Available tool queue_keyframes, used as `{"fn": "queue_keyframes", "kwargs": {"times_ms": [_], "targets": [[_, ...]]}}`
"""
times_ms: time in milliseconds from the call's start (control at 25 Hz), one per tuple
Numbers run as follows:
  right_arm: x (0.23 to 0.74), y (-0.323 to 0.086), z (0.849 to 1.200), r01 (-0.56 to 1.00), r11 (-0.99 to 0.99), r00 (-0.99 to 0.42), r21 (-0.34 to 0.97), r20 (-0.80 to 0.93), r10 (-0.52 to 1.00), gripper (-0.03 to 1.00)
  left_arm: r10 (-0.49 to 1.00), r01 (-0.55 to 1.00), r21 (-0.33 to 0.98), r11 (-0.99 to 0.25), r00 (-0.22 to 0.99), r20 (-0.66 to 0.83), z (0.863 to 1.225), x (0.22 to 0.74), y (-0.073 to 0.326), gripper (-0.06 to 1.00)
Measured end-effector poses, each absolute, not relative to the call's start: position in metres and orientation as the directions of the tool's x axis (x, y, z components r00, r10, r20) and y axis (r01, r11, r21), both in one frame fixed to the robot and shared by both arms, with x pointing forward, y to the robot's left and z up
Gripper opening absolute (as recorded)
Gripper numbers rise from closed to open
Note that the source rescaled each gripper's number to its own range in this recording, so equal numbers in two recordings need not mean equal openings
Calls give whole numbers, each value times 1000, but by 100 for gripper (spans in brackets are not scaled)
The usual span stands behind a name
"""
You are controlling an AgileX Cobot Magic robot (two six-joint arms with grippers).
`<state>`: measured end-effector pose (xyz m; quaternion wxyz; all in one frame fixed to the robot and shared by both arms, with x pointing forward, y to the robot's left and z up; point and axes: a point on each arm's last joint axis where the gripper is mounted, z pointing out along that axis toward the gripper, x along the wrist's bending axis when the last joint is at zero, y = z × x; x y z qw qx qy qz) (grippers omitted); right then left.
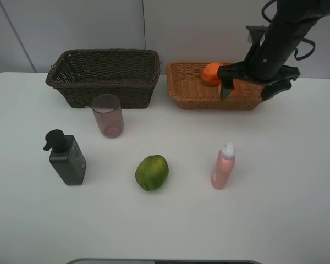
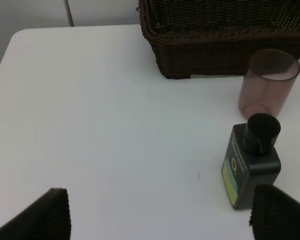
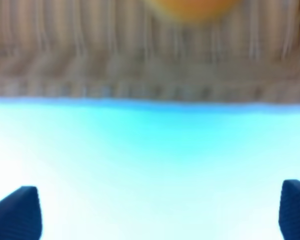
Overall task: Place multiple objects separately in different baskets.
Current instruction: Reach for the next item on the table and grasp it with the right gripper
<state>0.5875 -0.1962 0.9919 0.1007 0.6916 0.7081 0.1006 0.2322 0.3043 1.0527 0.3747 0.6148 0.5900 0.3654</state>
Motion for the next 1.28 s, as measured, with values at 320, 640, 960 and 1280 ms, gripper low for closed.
{"fn": "queue_keyframes", "kwargs": {"times_ms": [320, 640, 960, 1280], "targets": [[538, -173, 1011, 962, 46, -55, 270, 26, 998, 100, 999, 452, 892, -23, 37, 7, 1053, 232, 304, 93], [510, -150, 996, 985, 51, -56, 162, 23, 998, 100, 999, 452, 892, -23, 37, 7, 1053, 232, 304, 93], [492, -143, 974, 991, 16, -20, 135, 29, 999, 100, 999, 452, 892, -23, 37, 7, 1053, 232, 304, 93], [482, -148, 949, 989, -5, -4, 150, 58, 998, 100, 999, 452, 892, -23, 37, 7, 1053, 232, 304, 93]]}}
